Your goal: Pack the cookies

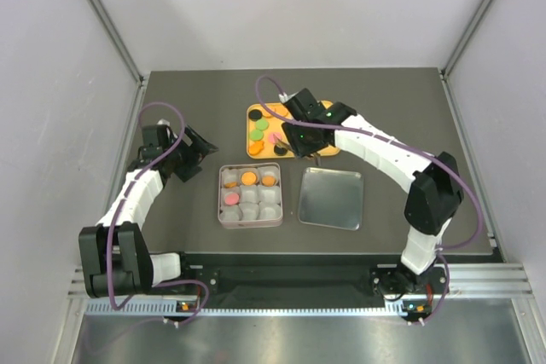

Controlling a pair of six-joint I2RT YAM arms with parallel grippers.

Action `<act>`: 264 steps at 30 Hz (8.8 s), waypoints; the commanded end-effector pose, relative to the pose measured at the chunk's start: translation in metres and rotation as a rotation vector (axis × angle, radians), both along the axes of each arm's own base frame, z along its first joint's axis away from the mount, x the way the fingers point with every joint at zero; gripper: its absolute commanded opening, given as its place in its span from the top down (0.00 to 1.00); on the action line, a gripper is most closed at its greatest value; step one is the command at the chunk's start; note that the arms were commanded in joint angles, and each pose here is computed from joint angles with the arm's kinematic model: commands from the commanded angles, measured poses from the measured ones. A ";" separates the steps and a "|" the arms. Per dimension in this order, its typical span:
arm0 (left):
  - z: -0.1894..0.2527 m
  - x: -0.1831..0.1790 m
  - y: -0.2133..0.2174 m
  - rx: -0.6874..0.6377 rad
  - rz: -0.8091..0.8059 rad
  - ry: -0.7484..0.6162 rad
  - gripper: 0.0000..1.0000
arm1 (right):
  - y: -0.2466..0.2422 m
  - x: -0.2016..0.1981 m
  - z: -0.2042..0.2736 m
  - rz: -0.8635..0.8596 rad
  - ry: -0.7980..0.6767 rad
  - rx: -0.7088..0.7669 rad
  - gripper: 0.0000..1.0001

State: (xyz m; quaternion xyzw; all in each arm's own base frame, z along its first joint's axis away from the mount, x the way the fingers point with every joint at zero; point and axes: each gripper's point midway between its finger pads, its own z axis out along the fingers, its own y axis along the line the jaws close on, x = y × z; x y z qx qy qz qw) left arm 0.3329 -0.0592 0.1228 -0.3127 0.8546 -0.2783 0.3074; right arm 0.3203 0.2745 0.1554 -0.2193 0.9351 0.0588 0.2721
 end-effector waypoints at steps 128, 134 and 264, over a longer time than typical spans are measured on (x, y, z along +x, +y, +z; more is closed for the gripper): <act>0.002 0.005 -0.003 -0.029 -0.008 -0.033 0.06 | 0.085 -0.161 0.015 0.380 0.021 -0.002 0.61; 0.001 0.005 -0.003 -0.030 -0.007 -0.029 0.06 | 0.086 -0.161 0.014 0.383 0.023 -0.005 0.56; 0.000 0.006 -0.006 -0.045 -0.019 -0.029 0.06 | 0.011 0.025 0.090 0.048 -0.148 0.134 0.65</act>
